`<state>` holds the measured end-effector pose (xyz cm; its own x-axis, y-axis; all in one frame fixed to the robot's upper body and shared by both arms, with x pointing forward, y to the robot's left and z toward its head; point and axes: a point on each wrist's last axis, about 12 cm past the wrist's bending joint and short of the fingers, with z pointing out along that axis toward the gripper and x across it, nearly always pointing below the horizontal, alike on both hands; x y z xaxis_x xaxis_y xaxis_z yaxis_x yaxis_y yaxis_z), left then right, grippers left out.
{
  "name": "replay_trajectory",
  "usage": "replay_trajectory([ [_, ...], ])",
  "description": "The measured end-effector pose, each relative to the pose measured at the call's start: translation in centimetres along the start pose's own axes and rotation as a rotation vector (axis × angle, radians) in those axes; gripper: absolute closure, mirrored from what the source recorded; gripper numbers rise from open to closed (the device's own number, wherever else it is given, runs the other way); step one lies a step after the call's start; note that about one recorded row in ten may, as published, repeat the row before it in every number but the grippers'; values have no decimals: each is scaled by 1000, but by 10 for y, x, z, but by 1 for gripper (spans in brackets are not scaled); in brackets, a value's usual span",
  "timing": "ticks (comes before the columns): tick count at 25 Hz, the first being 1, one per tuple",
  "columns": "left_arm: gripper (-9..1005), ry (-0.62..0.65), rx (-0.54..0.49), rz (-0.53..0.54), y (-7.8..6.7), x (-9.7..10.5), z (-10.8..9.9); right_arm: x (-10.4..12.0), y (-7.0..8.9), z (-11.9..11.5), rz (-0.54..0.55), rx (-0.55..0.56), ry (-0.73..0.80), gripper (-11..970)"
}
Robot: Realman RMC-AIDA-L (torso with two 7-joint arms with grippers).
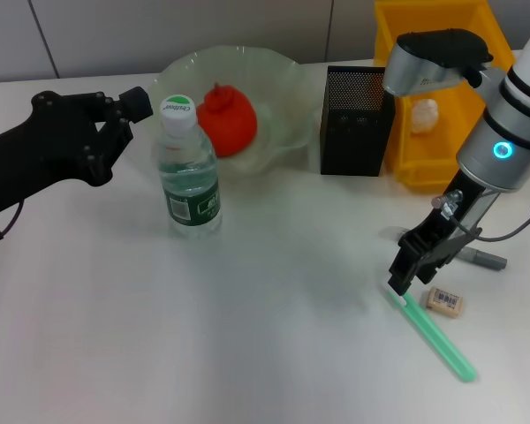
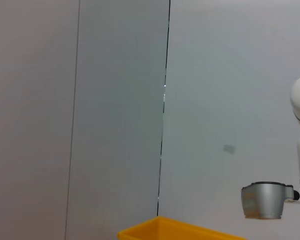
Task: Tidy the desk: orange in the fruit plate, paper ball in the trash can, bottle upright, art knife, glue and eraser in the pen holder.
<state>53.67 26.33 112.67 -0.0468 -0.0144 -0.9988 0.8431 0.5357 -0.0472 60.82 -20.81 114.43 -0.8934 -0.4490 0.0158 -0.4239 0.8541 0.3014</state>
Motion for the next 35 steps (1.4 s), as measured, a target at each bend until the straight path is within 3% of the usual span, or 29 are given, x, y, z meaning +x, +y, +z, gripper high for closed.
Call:
replay_trajectory([
  [35, 997, -4, 0, -5, 0, 0, -2, -4, 15, 16, -47, 47, 27, 565],
])
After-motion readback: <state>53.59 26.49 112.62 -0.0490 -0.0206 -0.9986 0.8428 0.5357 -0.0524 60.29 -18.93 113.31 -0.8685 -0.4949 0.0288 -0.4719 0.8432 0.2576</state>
